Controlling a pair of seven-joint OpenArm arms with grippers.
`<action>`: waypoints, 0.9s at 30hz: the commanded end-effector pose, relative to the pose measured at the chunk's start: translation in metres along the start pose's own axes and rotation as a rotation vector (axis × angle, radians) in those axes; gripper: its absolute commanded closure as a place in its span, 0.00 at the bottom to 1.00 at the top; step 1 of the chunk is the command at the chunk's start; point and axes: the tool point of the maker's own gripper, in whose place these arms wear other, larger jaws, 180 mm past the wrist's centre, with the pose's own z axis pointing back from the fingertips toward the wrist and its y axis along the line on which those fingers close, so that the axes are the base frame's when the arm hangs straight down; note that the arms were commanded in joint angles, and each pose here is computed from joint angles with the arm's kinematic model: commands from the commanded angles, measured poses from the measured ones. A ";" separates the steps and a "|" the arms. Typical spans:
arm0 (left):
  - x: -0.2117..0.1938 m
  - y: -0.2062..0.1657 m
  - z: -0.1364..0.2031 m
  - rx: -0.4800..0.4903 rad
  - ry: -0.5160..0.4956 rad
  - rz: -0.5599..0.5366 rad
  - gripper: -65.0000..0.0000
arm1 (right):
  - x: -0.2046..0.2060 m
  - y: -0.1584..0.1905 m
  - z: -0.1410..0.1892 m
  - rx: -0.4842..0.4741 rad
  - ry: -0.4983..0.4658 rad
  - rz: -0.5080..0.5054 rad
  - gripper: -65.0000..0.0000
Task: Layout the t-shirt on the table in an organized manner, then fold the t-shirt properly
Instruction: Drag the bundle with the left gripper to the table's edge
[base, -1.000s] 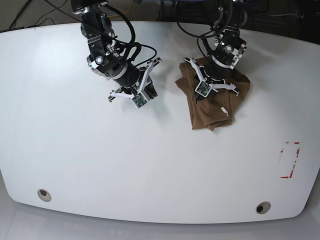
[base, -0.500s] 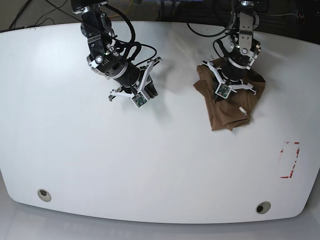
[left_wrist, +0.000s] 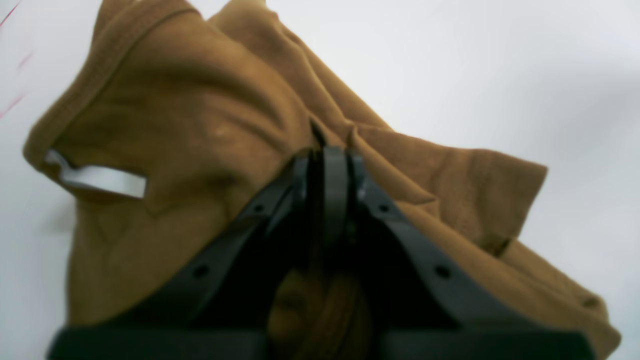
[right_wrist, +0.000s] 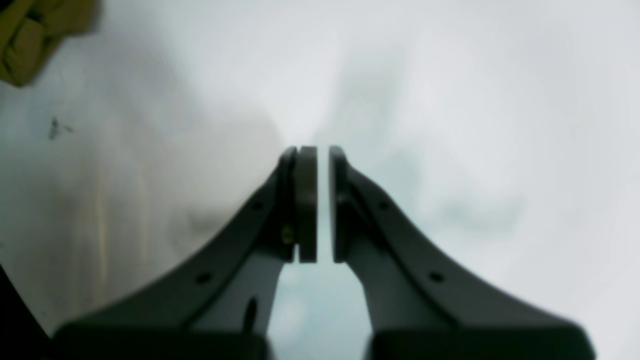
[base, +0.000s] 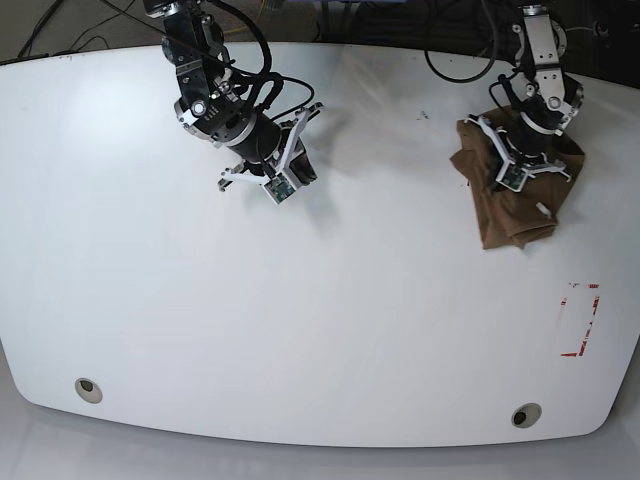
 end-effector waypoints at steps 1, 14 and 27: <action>-0.012 0.021 0.007 0.036 0.060 -0.056 0.97 | 0.016 0.002 0.005 0.004 -0.060 0.007 0.95; 0.033 0.041 0.022 0.100 -0.069 -0.054 0.97 | 0.019 0.002 0.006 0.003 -0.069 0.005 0.95; 0.055 -0.024 0.005 0.007 -0.081 0.026 0.97 | 0.020 0.002 0.006 0.002 -0.071 0.005 0.95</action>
